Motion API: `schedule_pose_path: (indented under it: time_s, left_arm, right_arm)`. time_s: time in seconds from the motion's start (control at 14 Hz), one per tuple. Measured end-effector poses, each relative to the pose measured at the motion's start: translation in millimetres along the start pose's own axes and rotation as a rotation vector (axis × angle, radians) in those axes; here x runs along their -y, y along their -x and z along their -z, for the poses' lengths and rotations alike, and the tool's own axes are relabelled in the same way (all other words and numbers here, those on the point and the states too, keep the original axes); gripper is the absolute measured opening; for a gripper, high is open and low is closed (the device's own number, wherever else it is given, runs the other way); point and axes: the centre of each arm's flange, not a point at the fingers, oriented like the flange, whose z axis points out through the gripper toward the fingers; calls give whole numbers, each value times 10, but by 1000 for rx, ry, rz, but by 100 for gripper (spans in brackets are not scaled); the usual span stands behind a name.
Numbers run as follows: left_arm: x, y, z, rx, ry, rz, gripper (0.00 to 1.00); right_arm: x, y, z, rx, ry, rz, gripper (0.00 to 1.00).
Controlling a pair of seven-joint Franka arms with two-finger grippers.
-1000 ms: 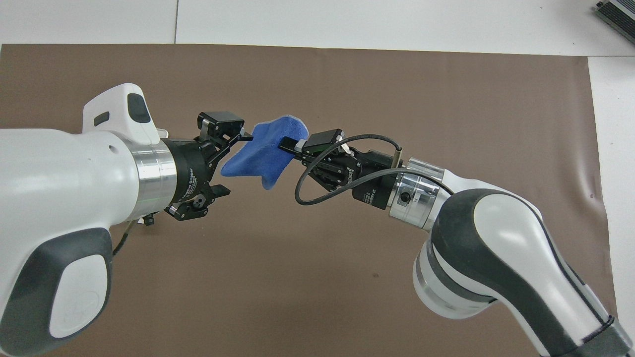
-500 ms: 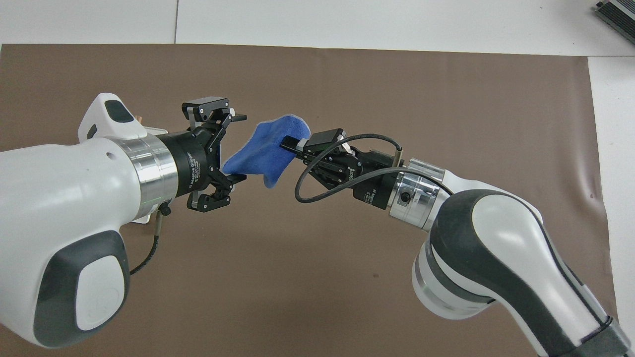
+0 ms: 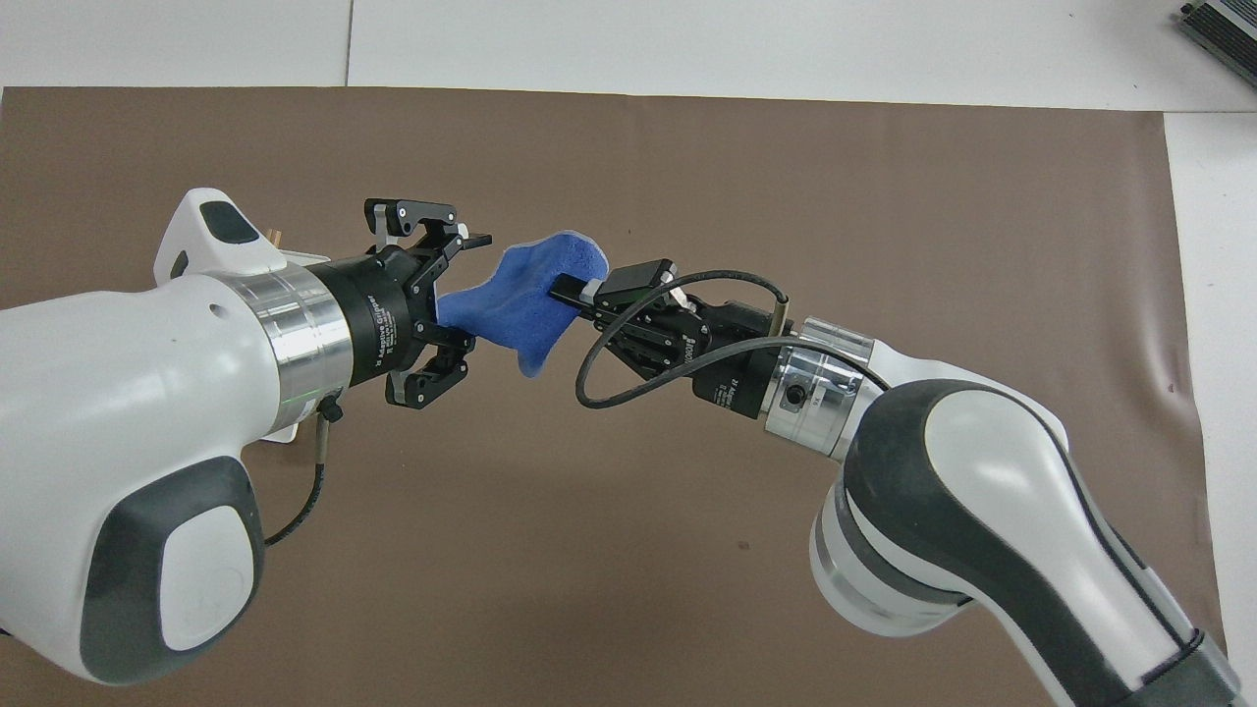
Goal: Right arm passes towel to left arm to hang
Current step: 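Close the left gripper on the towel while the right gripper releases it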
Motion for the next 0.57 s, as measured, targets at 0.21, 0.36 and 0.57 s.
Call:
schedule_pose_path:
  time_s: [0.21,0.36,0.57]
  left_arm:
    - [3,5,-5,1,3,37,28]
    - [1,4,-4,1,5,42,3]
    - [-3,0,-1,1,7,42,2]
  right_arm:
    - [-1,0,0,0,0,0,4]
    - [-1,-1,0,0,0,0,4]
    - [0,-2,2,0,0,0,4]
